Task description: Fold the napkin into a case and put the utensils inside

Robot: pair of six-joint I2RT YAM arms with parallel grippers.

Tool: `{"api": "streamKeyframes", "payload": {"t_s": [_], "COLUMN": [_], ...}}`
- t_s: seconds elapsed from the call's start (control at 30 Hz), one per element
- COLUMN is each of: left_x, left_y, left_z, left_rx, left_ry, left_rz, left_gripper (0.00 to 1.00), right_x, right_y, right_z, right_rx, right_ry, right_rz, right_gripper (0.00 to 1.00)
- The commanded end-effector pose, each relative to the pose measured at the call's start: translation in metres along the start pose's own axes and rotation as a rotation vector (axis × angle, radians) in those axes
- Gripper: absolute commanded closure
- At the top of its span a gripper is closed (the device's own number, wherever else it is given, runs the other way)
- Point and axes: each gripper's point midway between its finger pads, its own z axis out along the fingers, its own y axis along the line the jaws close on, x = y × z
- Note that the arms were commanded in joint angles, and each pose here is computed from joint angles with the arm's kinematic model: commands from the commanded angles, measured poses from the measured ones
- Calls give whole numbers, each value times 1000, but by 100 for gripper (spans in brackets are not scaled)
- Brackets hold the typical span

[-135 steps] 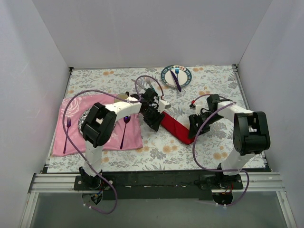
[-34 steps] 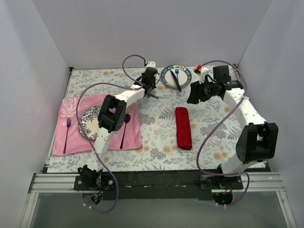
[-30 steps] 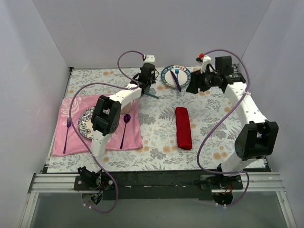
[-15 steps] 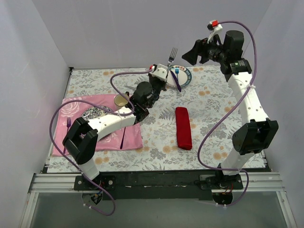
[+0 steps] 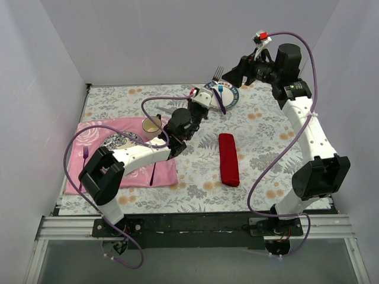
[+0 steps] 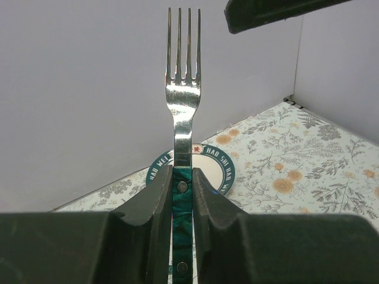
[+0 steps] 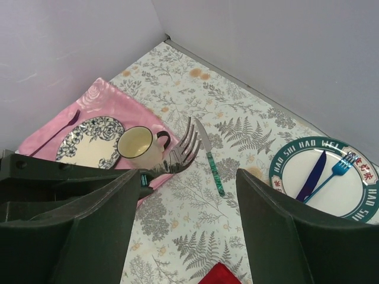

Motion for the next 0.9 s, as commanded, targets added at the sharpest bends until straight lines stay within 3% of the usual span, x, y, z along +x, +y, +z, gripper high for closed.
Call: {"api": "streamKeyframes", "payload": {"t_s": [0.0,0.23,0.43,0.53,0.6,0.63,0.67,0.7,0.8,0.83,0.87], "left_x": [-40,-45,-49,-51,-50,-50,-44,-44,-37,-34,-29], "left_y": [5,-5,-9,-11,-13,-14,-17,-18,-21,-22,-10], "left_z": [-10,-16,-19,-20,-21,-21,-22,-22,-24,-26,-32], "left_rx": [-3,14,18,21,35,38,51,62,95,124,130], "left_ry": [-81,-91,-101,-106,-102,-99,-72,-61,43,83,143], "left_rz": [-22,-20,-20,-20,-16,-17,-26,-32,-99,-124,-127], "left_gripper": [100,100,100,100,100,95,83,52,12,4,2], "right_x": [-22,-18,-13,-12,-13,-13,-15,-12,-6,-5,-5], "right_y": [6,4,3,2,3,3,5,7,2,1,-13], "right_z": [2,6,9,8,8,8,7,6,-5,-10,-21], "right_rx": [-33,-34,-30,-25,-28,-30,-36,-46,-44,-49,-33], "right_ry": [-58,-51,-44,-41,-42,-43,-45,-36,-5,6,7], "right_rz": [-17,9,37,42,40,42,39,45,21,15,13], "right_gripper": [29,38,56,70,95,99,99,99,99,99,99]}}
